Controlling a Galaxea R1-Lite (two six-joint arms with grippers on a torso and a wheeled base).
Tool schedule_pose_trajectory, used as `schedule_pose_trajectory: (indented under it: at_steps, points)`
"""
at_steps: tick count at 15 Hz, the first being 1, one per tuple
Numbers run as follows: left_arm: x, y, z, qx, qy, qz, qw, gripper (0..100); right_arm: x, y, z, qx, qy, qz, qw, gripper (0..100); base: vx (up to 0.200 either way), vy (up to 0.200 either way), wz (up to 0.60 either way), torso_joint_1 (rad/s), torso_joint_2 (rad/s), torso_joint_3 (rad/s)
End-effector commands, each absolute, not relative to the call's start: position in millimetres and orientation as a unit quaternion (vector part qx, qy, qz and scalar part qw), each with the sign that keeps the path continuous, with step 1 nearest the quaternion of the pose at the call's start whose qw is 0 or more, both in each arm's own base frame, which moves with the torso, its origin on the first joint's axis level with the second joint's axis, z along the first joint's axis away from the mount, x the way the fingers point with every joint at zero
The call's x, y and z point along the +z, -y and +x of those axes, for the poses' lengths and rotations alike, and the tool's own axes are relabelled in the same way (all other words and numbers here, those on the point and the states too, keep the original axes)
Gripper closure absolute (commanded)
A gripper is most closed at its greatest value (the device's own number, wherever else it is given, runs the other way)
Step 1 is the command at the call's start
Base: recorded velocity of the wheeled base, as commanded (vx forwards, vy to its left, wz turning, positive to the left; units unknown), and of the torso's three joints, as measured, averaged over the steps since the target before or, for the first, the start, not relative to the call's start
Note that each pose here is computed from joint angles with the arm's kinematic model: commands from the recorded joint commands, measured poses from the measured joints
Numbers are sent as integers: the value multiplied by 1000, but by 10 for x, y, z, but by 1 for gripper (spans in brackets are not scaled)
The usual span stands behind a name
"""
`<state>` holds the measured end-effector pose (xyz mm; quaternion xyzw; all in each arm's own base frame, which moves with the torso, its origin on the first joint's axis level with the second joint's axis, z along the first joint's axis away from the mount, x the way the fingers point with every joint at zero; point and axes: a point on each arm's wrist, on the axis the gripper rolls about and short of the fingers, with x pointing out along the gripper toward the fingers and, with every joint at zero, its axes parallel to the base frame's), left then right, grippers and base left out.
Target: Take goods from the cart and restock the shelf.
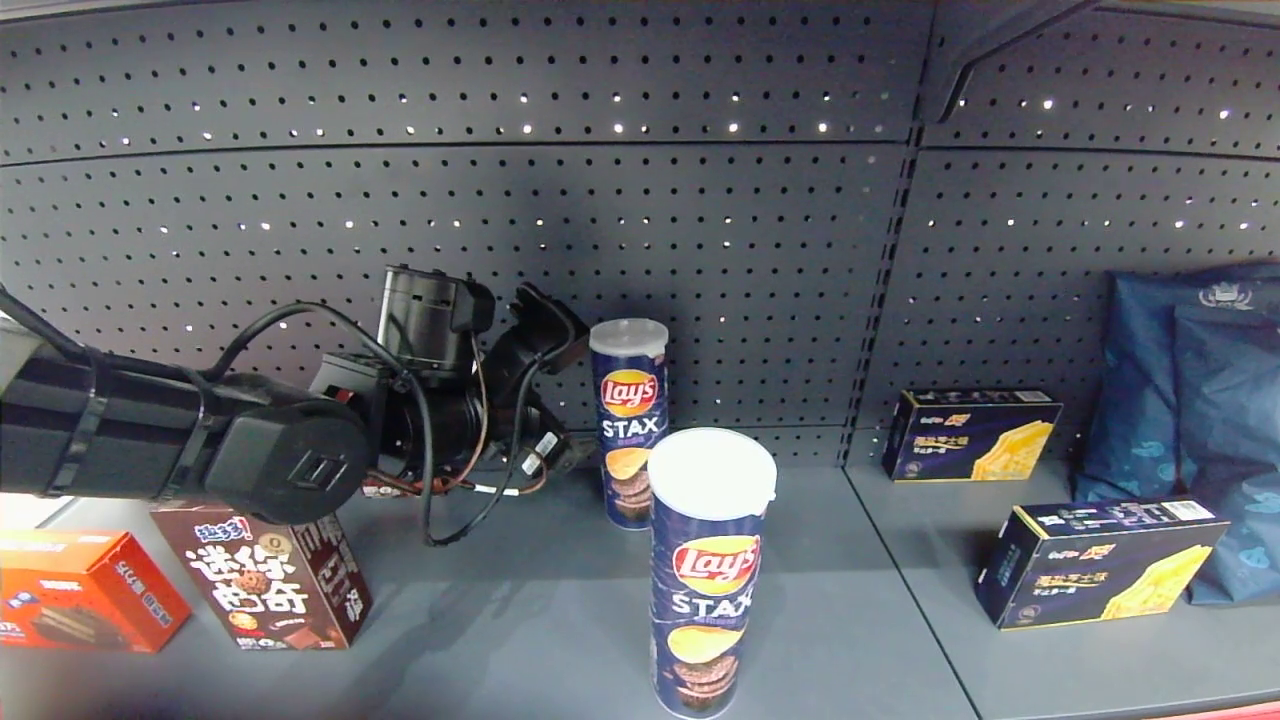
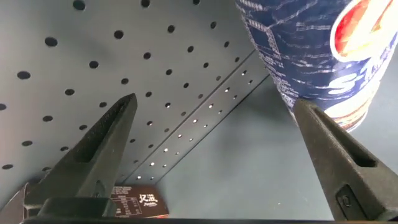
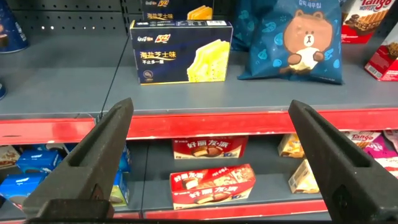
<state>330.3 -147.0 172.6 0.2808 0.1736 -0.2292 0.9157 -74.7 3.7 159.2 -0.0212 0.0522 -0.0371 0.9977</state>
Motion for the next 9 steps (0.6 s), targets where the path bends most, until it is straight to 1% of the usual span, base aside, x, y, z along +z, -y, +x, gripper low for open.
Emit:
schedule_pose_trajectory:
  at_steps: [1,6,7,9]
  points:
    - [1711,1461,3296,-229,-177,281,915,0,1594,-36,-742,-37,-54,-21,998,0,0,0,0,0,0,0]
    - [1716,1395,3240,-225,-181,280,915,0,1587,-36,-738,-37,-55,-21,998,0,0,0,0,0,0,0]
    - [1724,1347,3264,-218,-181,279,917,0,1573,-35,-730,-37,-58,-21,997,0,0,0,0,0,0,0]
    - [1681,1363,3302,-219,-186,280,916,0,1578,-35,-731,-38,-57,-21,997,0,0,0,0,0,0,0]
